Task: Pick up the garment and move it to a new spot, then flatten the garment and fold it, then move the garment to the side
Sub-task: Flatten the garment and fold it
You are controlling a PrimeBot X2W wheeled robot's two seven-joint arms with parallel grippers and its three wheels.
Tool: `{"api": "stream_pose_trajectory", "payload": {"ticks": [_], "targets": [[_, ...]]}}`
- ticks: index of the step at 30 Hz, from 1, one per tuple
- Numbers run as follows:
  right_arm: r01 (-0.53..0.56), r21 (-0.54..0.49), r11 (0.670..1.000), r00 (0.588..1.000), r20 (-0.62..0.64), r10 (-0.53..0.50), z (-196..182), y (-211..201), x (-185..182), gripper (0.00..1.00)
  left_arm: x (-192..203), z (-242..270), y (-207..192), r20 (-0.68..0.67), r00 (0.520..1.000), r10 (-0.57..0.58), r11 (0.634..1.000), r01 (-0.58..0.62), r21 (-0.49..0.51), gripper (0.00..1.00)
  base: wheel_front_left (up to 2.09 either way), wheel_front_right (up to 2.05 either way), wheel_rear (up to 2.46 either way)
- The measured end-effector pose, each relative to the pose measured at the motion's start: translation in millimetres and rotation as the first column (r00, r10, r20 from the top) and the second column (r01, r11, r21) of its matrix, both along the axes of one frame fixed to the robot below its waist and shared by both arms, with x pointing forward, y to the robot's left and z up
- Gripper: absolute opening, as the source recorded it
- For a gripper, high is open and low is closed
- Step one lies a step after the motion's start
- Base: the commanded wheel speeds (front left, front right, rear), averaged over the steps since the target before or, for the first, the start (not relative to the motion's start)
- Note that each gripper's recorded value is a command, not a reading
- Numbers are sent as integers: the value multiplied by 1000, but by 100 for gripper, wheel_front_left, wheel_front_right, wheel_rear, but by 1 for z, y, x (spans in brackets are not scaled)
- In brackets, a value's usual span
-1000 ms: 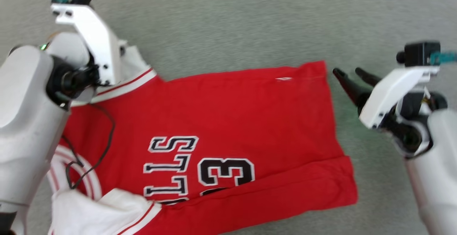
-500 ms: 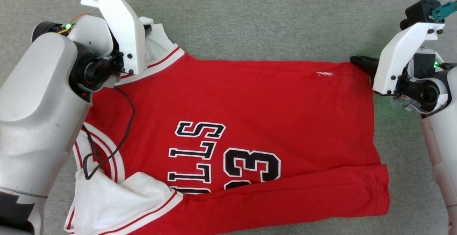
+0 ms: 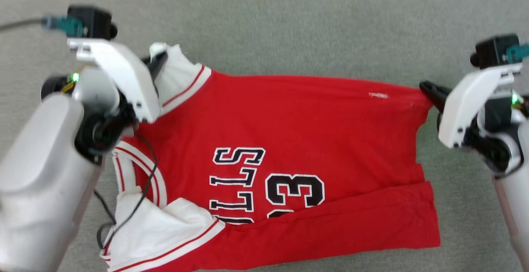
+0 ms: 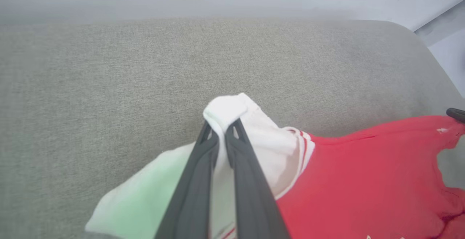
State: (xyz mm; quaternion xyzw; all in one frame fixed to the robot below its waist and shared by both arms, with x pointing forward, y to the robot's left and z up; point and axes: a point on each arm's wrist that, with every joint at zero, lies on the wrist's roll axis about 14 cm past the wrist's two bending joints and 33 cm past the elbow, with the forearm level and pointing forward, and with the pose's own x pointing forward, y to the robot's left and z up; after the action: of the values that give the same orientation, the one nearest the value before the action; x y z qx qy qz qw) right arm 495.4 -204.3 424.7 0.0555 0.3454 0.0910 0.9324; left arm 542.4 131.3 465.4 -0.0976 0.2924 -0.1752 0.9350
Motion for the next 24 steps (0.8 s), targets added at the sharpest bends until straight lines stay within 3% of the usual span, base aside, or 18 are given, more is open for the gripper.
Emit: {"api": "stream_pose_trajectory", "payload": {"ticks": [5, 11, 21, 23, 24], "targets": [[24, 2, 1000, 997, 79, -24, 17, -6, -26, 0, -35, 14, 17, 76, 993, 89, 995, -86, -43, 0, 0, 0, 0], [82, 46, 996, 992, 89, -86, 16, -12, -65, 0, -91, 3, 30, 74, 979, 189, 980, -183, -77, 0, 0, 0, 0], [207, 106, 973, 978, -18, -206, -26, -25, -125, 0, -186, -64, 25, -150, 948, 281, 949, -298, -104, 0, 0, 0, 0], [220, 101, 970, 975, -26, -219, -32, -28, -132, 0, -198, -74, 20, -191, 941, 280, 946, -304, -110, 22, 0, 0, 0], [227, 103, 968, 974, -35, -225, -35, -28, -135, 34, -202, -78, 19, -207, 937, 280, 945, -308, -115, 41, 0, 0, 0]]}}
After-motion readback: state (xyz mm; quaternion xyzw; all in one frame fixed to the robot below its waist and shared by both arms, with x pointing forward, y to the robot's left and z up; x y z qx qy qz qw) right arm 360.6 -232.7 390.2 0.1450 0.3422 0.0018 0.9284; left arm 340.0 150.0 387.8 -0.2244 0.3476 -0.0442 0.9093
